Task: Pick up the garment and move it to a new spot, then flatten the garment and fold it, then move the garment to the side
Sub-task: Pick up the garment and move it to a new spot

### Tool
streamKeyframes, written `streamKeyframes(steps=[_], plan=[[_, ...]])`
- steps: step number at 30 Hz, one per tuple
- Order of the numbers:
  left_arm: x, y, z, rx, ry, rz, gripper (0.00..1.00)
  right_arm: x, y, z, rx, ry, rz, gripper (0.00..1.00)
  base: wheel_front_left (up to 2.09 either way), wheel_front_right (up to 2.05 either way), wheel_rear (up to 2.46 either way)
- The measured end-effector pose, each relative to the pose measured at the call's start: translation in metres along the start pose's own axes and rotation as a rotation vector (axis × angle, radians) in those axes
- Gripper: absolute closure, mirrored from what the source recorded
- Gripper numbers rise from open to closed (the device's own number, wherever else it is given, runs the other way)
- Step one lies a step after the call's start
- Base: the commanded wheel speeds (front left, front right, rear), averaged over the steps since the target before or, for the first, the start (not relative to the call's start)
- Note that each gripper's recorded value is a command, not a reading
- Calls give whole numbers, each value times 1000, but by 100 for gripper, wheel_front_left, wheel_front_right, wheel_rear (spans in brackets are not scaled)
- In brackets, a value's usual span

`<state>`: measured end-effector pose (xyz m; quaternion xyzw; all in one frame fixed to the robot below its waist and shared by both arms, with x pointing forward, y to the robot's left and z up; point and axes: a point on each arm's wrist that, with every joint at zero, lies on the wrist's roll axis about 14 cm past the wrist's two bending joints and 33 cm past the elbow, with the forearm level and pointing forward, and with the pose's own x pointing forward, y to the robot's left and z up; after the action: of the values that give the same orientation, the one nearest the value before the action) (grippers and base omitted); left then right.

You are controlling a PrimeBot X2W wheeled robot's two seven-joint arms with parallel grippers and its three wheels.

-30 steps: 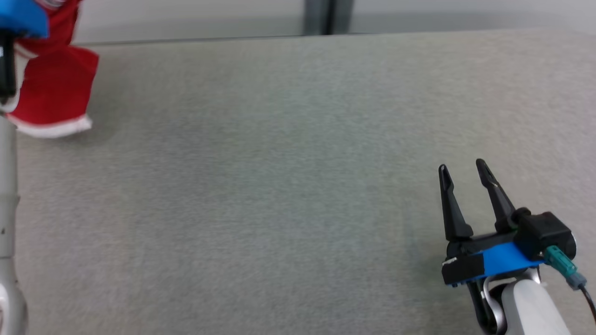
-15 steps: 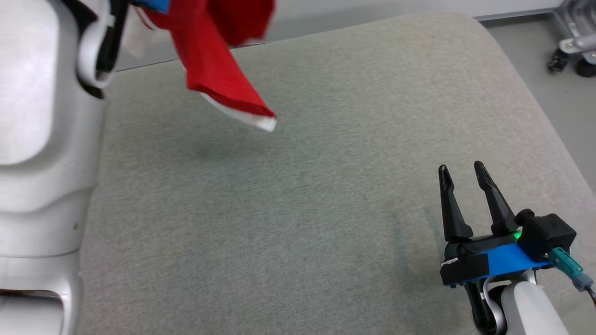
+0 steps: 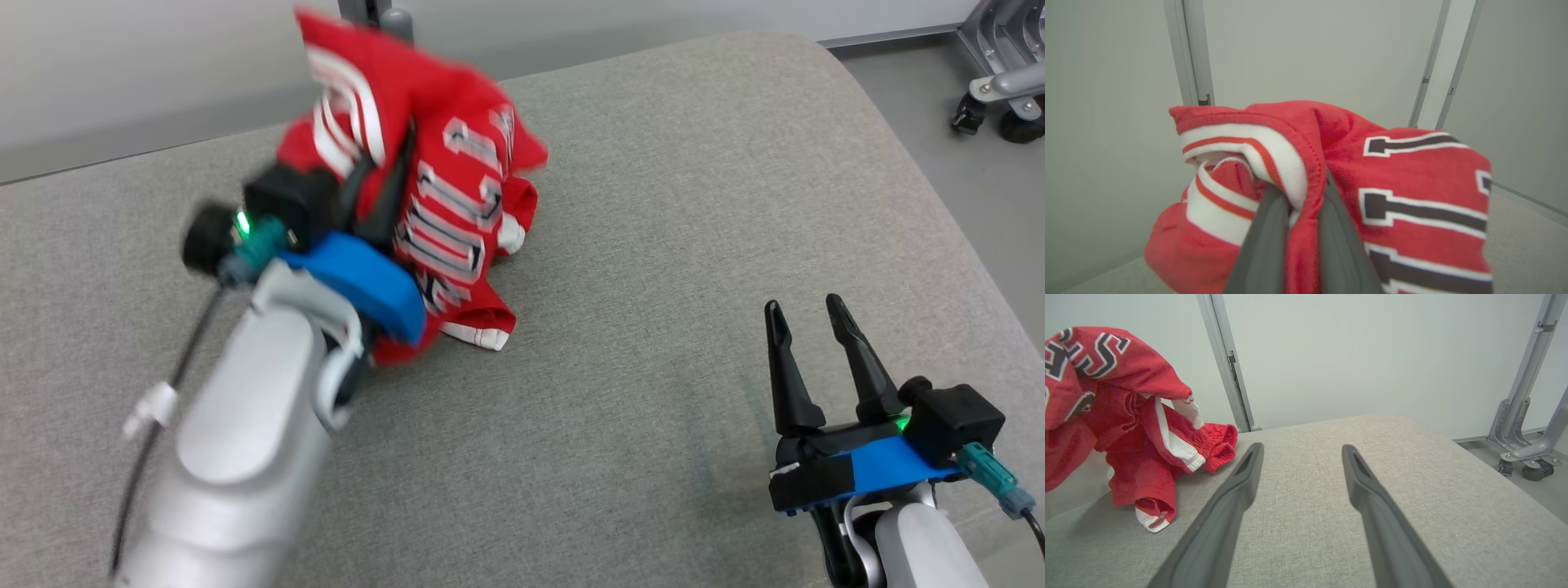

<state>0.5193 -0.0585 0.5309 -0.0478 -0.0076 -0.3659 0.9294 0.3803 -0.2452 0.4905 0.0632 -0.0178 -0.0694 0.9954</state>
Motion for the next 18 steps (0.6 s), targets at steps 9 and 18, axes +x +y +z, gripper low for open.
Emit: streamKeyframes(steps=[9, 18], plan=[[-51, -27, -100, -153, 229, 33, 100, 4, 13, -7, 6, 16, 36, 0, 0, 0, 0], [-57, -24, -46, -57, 70, 62, 0, -2, 28, 0, 14, -5, 83, 0, 0, 0, 0]])
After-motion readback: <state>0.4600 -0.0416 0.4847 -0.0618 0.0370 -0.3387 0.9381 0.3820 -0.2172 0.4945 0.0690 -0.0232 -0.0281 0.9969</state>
